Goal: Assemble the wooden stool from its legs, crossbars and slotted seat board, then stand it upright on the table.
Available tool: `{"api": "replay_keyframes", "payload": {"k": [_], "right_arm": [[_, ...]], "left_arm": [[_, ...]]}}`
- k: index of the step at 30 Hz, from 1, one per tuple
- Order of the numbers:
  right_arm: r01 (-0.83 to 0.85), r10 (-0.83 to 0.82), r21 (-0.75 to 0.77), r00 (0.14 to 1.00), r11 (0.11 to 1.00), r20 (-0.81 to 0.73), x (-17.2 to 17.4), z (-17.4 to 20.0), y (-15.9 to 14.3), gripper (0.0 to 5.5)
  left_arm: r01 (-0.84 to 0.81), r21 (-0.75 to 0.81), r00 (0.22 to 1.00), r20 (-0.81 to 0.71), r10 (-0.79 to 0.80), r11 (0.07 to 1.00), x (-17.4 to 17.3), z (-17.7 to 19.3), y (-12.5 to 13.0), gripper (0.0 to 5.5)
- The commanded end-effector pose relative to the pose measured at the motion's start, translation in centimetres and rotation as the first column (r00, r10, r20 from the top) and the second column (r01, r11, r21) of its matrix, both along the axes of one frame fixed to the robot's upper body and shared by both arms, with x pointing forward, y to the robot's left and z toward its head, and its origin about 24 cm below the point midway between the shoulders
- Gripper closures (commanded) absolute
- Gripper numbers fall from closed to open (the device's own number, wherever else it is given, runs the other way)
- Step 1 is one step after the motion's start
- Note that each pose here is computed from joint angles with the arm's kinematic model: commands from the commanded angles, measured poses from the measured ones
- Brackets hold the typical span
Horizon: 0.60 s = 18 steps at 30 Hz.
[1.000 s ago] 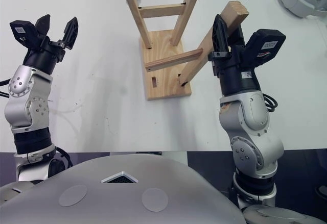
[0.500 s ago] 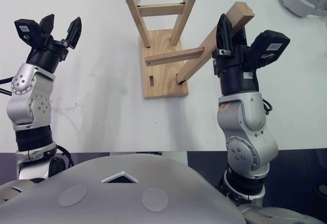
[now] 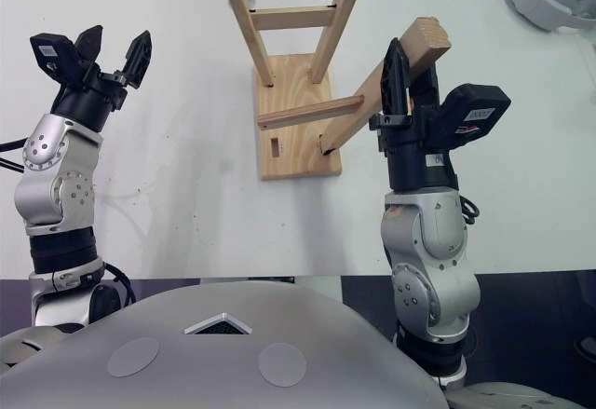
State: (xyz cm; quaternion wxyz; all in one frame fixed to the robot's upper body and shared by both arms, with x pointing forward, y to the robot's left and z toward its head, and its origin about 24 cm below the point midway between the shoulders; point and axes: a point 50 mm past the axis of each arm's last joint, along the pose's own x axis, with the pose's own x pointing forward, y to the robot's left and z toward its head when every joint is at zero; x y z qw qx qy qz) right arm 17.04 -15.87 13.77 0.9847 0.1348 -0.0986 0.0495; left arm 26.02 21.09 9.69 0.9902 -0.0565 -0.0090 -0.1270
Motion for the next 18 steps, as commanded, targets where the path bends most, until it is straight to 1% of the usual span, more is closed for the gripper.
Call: {"api": "replay_keyframes", "payload": {"k": [1,4,9,15,18], "right_arm": [[-0.005,-0.001,-0.044,0.988,0.999,-0.153,-0.6,-3.6,-0.2,4.45],[-0.014,-0.013,-0.104,0.966,0.994,-0.259,-0.9,-5.9,-0.7,4.45],[-0.055,-0.025,-0.202,0.927,0.978,-0.375,-1.1,-7.4,-0.7,4.45],[-0.057,-0.081,-0.255,0.862,0.965,-0.500,-1.7,-9.2,-1.3,4.45],[-0.065,-0.065,-0.231,0.855,0.971,-0.515,-1.7,-9.4,-1.3,4.45]], "left_arm": [[0.010,0.001,1.000,0.011,-0.010,1.000,0.5,0.3,-0.2,0.99],[0.011,0.002,1.000,0.012,-0.011,1.000,0.6,0.3,-0.2,0.99],[0.011,0.002,1.000,0.011,-0.011,1.000,0.7,0.3,-0.3,0.99],[0.012,0.004,1.000,0.012,-0.012,1.000,0.8,0.4,-0.3,0.99],[0.008,0.004,1.000,0.013,-0.008,1.000,0.8,0.4,-0.3,0.99]]}}
